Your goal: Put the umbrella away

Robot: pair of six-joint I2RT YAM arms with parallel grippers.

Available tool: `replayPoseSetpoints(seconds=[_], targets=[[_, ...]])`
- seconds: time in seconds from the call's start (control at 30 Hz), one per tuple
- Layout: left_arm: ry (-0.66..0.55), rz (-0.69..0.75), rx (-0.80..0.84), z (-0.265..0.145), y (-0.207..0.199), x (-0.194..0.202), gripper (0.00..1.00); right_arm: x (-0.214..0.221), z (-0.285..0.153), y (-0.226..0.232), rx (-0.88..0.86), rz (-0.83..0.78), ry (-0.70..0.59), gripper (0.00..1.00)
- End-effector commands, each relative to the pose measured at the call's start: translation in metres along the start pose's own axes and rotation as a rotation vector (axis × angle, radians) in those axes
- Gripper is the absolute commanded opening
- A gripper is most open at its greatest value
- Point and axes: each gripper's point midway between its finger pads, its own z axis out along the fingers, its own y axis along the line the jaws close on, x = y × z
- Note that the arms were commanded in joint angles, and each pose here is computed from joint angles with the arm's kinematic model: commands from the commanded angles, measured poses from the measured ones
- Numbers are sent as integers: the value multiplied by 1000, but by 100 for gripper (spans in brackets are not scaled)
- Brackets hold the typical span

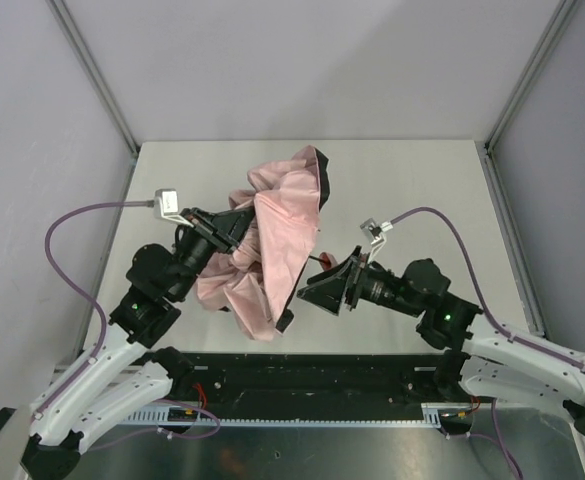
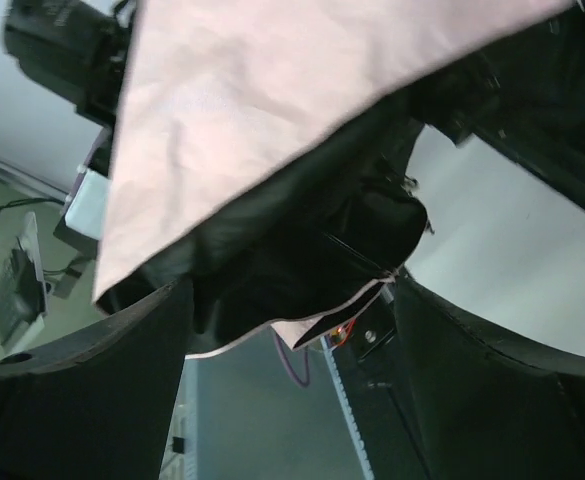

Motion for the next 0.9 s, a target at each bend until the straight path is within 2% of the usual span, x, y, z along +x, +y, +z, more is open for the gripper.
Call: replayPoseSetpoints(seconds=[0.0,0.1,0.23,0.4,0.67,0.77,0.87], targets=[[-118,-12,62,2,-19,-31,0,-8,6,21,-108,138,-45,85],[-134,5,36,3,-14,-34,0,-11,5,30,-117,126,-85,84],[-172,36,-35,6,3,-37,0,-13,-3,33,-45,84,-165,83],[-202,130,-118,13,19,-42,0,-10,-2,36,-1,44,-206,83],[-204,179,-144,15,25,-43,0,-19,20,31,57,9,-219,52],[-204,176,-143,14,25,-43,0,-18,28,25,72,24,-215,49],[-197,166,-141,14,26,-40,0,-21,35,21,68,40,-217,52]])
